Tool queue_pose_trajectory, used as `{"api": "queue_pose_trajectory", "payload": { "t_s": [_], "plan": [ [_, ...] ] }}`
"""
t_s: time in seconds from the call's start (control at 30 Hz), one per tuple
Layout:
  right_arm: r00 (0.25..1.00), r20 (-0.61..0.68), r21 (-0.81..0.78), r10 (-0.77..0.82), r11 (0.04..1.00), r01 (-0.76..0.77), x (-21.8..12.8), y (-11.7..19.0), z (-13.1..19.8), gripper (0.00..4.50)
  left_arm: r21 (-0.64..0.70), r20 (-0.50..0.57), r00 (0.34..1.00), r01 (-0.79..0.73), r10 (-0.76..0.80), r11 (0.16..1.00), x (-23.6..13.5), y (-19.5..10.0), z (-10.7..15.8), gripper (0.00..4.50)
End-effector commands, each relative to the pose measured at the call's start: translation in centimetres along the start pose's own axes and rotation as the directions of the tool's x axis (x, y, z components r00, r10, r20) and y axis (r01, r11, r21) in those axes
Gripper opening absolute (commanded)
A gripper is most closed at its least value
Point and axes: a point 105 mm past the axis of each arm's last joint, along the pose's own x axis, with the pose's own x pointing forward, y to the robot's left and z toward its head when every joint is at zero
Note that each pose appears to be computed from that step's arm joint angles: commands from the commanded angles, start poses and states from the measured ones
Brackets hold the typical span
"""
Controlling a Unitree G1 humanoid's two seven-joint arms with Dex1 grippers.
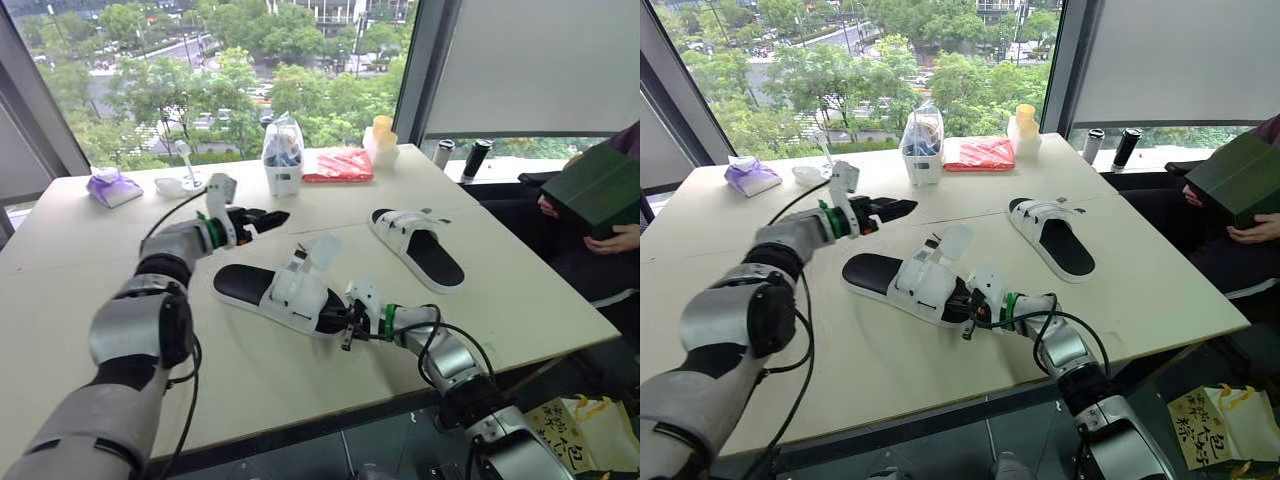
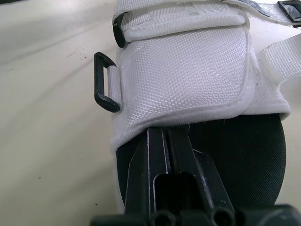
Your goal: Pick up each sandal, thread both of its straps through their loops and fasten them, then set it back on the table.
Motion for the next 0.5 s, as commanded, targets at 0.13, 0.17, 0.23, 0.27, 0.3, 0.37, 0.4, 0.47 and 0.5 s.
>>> {"api": "queue_pose_trajectory", "payload": {
  "t_s": [0.13, 0.17, 0.23, 0.27, 0.3, 0.37, 0.4, 0.47, 0.5],
  "plan": [
    [0.991, -0.117, 0.047, -0.063, 0.997, 0.069, -1.6, -0.6, -2.4, 0.0, -0.051, -0.139, 0.974, 0.173, -0.179, 0.984, -4.1, -0.8, -3.5, 4.45],
    [0.991, -0.113, 0.044, -0.065, 0.997, 0.07, -1.7, -0.7, -2.1, 0.0, -0.087, -0.131, 0.971, 0.188, -0.198, 0.978, -4.7, -1.1, -3.8, 4.45],
    [0.992, -0.107, 0.04, -0.068, 0.997, 0.073, -1.9, -0.8, -1.6, 0.0, -0.138, -0.13, 0.961, 0.225, -0.243, 0.965, -5.4, -1.8, -4.6, 4.45],
    [0.992, -0.105, 0.039, -0.068, 0.997, 0.072, -2.0, -0.8, -1.4, 0.0, -0.152, -0.14, 0.954, 0.243, -0.264, 0.958, -5.6, -2.3, -5.1, 4.45],
    [0.992, -0.104, 0.036, -0.066, 0.997, 0.07, -2.1, -0.8, -1.2, 0.0, -0.162, -0.154, 0.946, 0.261, -0.285, 0.952, -5.7, -2.9, -5.8, 4.45],
    [0.992, -0.107, 0.031, -0.062, 0.997, 0.065, -2.2, -0.7, -1.1, 0.0, -0.176, -0.174, 0.933, 0.284, -0.314, 0.943, -5.5, -3.8, -6.9, 4.45],
    [0.992, -0.112, 0.027, -0.058, 0.998, 0.062, -2.3, -0.7, -1.1, 0.0, -0.181, -0.181, 0.927, 0.297, -0.329, 0.938, -5.3, -4.4, -7.4, 4.45],
    [0.991, -0.125, 0.018, -0.056, 0.998, 0.059, -2.5, -0.8, -1.1, 0.0, -0.187, -0.204, 0.911, 0.324, -0.36, 0.927, -4.8, -5.5, -8.6, 4.45],
    [0.99, -0.128, 0.015, -0.056, 0.998, 0.058, -2.6, -0.9, -1.1, 0.0, -0.189, -0.215, 0.902, 0.337, -0.374, 0.922, -4.6, -6.0, -9.0, 4.45]
  ]
}}
